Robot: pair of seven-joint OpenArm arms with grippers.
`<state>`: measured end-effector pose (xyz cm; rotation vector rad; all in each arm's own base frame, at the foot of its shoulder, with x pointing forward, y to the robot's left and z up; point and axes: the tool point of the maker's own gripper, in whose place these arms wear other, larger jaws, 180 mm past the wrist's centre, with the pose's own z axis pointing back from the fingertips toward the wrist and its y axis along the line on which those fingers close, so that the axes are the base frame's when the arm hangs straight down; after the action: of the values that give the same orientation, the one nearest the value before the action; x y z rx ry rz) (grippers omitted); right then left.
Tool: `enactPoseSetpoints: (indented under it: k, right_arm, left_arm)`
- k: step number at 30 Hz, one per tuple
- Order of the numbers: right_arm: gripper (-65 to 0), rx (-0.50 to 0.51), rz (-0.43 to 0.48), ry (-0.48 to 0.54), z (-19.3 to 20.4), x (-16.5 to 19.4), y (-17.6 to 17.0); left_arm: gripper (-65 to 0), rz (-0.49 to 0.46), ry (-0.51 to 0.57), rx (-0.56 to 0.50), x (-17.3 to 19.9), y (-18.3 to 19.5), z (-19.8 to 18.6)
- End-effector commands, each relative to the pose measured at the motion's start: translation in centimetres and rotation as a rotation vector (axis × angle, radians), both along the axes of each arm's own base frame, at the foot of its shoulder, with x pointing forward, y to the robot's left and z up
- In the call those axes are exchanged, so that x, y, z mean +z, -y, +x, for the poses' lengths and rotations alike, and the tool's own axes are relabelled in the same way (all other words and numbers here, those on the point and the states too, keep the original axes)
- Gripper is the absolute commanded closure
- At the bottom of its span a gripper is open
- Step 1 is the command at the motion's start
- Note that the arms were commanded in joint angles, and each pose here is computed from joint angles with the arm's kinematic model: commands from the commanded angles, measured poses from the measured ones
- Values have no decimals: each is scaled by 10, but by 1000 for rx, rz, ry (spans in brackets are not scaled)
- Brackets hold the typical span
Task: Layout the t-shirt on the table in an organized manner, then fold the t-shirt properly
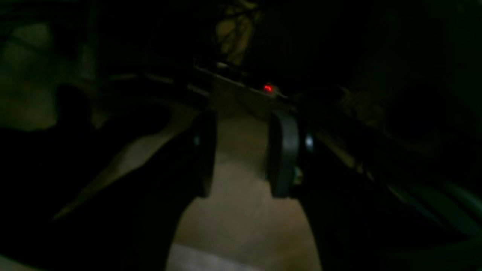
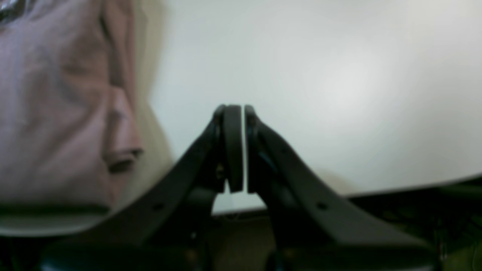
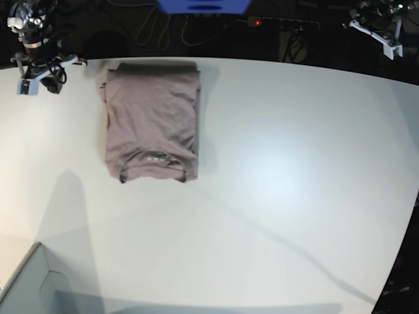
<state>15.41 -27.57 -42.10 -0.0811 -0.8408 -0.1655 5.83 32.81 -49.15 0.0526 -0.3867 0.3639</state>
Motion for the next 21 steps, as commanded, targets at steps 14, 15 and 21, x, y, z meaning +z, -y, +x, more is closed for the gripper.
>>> enactPoseSetpoints:
  k: [14, 15, 21]
  right_arm:
    - [0, -195, 154, -211, -94, -76, 7]
    - [0, -211, 170, -236, -104, -84, 7]
    - [0, -269, 280, -410, -159, -134, 6]
  left_arm:
    - [0, -105, -62, -12, -57, 28, -8]
    - [0, -125, -49, -8, -65, 35, -5]
    - [0, -289, -81, -58, -121, 106, -8]
